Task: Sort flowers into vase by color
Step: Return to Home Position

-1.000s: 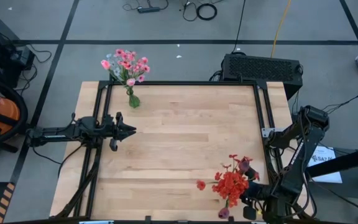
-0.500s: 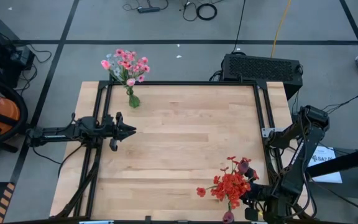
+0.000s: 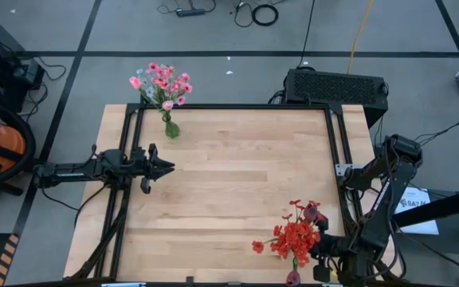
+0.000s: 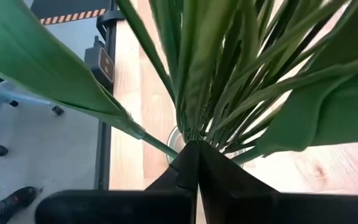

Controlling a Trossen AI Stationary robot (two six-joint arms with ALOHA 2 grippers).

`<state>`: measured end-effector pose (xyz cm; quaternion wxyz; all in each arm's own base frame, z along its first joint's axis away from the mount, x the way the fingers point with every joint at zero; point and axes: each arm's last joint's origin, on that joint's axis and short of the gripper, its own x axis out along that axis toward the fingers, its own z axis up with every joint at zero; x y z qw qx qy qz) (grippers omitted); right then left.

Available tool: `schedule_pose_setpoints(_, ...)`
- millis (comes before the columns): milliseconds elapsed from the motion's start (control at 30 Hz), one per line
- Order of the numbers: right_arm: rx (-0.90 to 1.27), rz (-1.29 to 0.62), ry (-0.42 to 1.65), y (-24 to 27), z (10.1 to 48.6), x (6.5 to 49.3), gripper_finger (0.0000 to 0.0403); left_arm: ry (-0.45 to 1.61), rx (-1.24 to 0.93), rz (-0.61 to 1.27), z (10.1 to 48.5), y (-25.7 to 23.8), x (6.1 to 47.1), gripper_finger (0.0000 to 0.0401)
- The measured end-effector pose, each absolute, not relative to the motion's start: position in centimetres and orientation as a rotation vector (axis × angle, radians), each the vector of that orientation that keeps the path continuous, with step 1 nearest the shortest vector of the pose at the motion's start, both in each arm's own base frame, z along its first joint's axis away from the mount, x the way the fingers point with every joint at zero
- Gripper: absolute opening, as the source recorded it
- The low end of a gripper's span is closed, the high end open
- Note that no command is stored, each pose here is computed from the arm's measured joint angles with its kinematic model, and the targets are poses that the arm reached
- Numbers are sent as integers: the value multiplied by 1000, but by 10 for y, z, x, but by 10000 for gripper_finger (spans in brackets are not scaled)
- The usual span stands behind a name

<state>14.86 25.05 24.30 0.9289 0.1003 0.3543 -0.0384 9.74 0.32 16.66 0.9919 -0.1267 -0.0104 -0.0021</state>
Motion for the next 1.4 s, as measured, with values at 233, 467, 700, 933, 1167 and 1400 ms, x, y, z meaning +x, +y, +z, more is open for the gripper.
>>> schedule_pose_setpoints(233, 228, -42, 703, 243, 259, 143, 1, -21, -254, -4, 167, 3, 97, 81)
schedule_pose_setpoints(467, 243, 43, 787, 237, 270, 128, 0, -20, -254, -4, 167, 3, 97, 81)
schedule_pose_setpoints(700, 241, 80, 941, 229, 271, 120, 0, -21, -254, -4, 167, 3, 97, 81)
schedule_pose_setpoints(933, 296, -5, 1129, 201, 280, 103, 0, -20, -254, -4, 167, 3, 97, 81)
schedule_pose_setpoints(1167, 196, -122, 1170, 163, 290, 101, 0, -21, -254, -4, 167, 3, 97, 81)
schedule_pose_setpoints(1400, 95, -129, 1143, 133, 293, 139, 0, -20, -254, -4, 167, 3, 97, 81)
